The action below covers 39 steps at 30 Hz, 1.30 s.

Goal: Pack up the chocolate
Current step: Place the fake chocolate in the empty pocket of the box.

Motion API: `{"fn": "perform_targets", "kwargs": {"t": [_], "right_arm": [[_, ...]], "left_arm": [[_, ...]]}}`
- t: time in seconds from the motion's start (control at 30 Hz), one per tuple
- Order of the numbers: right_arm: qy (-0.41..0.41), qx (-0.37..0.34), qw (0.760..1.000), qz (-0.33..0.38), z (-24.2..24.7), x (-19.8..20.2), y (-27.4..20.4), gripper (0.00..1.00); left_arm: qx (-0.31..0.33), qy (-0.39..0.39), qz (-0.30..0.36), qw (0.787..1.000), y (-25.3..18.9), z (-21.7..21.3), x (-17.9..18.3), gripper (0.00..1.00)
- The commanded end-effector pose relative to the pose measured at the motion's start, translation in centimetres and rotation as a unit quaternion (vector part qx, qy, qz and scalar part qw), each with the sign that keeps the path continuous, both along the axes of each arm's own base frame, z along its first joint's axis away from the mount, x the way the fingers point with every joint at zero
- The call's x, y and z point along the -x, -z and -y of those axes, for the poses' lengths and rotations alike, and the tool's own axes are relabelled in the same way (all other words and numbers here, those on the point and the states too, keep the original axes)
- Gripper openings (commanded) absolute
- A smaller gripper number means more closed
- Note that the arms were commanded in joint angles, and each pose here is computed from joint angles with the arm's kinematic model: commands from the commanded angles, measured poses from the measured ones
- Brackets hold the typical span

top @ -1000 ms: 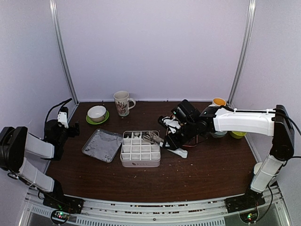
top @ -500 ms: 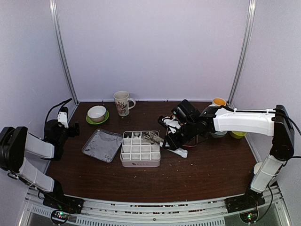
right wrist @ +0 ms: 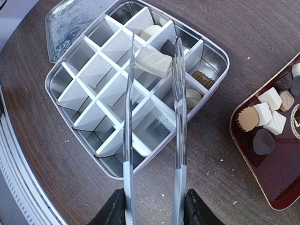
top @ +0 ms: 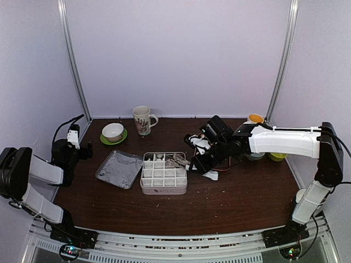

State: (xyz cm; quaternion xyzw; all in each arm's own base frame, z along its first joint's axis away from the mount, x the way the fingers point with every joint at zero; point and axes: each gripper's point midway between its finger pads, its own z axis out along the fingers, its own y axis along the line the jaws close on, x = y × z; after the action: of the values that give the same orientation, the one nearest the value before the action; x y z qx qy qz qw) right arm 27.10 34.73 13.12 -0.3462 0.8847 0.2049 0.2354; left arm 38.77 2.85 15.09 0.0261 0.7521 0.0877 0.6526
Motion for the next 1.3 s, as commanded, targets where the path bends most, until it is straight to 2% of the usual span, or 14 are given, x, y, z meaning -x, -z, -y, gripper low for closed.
{"fn": "perform_targets", "kwargs": {"t": [0.0, 0.33, 0.6, 0.9, 1.27], "right_arm": [[0.001, -0.025, 0.999, 0.038, -0.8, -0.9, -2.5, 0.42], [-0.001, -0.028, 0.999, 0.039, -1.1, -1.0, -2.7, 0.43], [0.025, -0.052, 0.994, 0.094, 0.0, -1.7, -5.5, 0.40], [0.094, -0.056, 0.980, 0.165, 3.6, -2.7, -7.7, 0.40], [0.173, -0.027, 0.966, 0.191, 8.7, -3.8, -7.9, 0.40]], "left_arm": [[-0.002, -0.001, 0.020, 1.000, -1.2, -0.2, -0.5, 0.98], [-0.002, 0.000, 0.021, 1.000, -1.3, -0.2, -0.5, 0.98], [-0.002, 0.000, 0.021, 1.000, -1.3, -0.2, -0.5, 0.98], [-0.002, 0.000, 0.021, 1.000, -1.3, -0.2, -0.5, 0.98], [-0.002, 0.000, 0.020, 1.000, -1.2, -0.2, -0.5, 0.98]]}}
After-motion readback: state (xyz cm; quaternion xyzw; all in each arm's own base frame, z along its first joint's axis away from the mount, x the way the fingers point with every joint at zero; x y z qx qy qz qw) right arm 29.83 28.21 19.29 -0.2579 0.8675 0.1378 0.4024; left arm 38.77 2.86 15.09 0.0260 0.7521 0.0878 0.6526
